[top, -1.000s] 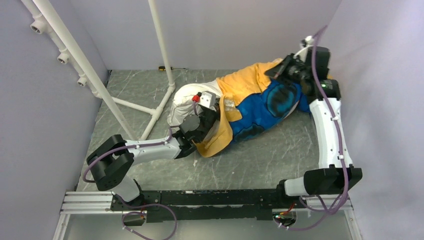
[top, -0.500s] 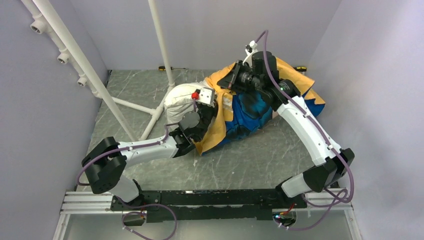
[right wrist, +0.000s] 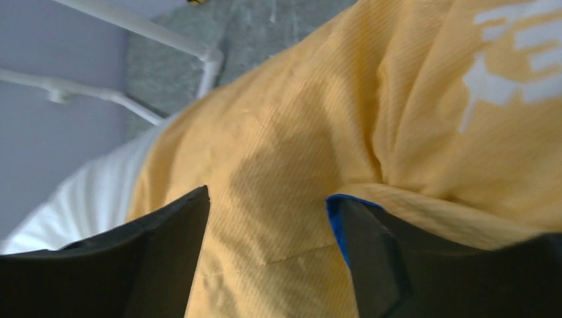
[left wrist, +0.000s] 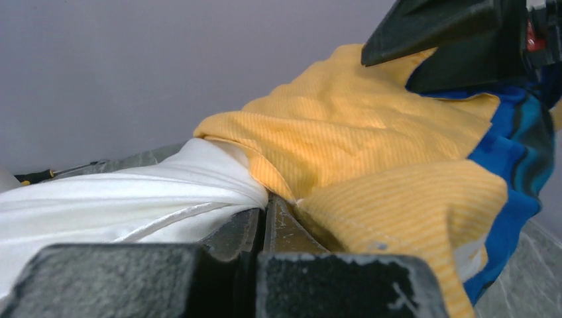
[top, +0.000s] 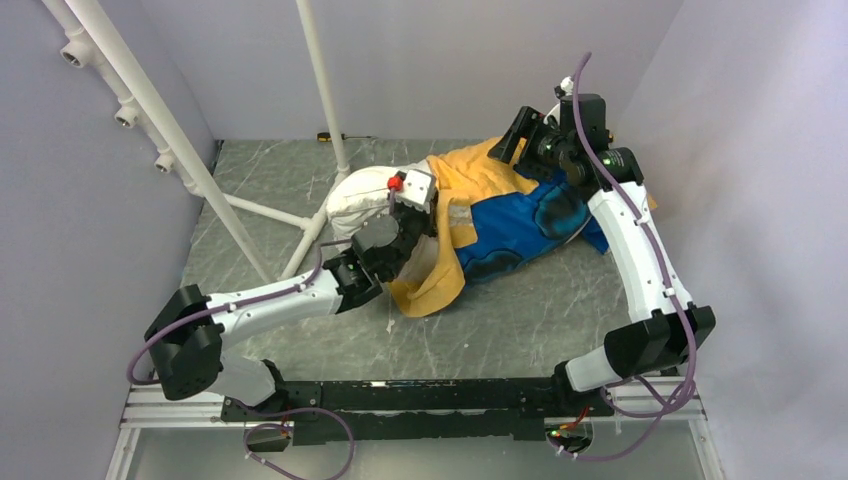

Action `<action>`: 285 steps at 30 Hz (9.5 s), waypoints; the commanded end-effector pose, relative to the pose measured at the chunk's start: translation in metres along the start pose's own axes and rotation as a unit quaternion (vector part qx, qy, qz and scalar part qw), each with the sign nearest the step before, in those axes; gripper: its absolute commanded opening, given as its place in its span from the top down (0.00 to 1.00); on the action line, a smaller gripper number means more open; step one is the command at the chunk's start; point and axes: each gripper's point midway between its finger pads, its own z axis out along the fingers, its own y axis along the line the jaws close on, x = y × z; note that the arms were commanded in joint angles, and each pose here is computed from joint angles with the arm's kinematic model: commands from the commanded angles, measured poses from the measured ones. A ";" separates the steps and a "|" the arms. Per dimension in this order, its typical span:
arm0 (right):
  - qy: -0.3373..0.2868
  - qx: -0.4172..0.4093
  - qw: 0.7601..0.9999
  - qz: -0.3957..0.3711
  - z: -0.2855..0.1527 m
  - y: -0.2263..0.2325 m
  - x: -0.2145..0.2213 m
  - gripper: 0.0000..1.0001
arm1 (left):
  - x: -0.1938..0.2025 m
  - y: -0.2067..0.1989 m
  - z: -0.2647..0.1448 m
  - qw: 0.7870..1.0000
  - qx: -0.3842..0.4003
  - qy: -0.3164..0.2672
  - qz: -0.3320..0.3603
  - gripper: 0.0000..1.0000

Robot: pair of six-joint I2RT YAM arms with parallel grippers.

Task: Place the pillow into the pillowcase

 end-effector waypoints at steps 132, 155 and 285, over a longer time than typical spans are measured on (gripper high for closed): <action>0.155 -0.114 0.970 -0.146 -0.028 0.085 0.136 0.45 | 0.148 -0.044 -0.151 0.910 0.376 0.152 0.088 1.00; 0.081 -0.248 0.943 -0.208 -0.007 0.202 0.066 1.00 | 0.102 -0.084 -0.132 0.914 0.380 0.082 0.118 1.00; -0.006 0.201 0.949 -0.242 -0.056 -0.069 0.053 1.00 | 0.094 -0.077 -0.058 0.937 0.182 0.163 -0.250 1.00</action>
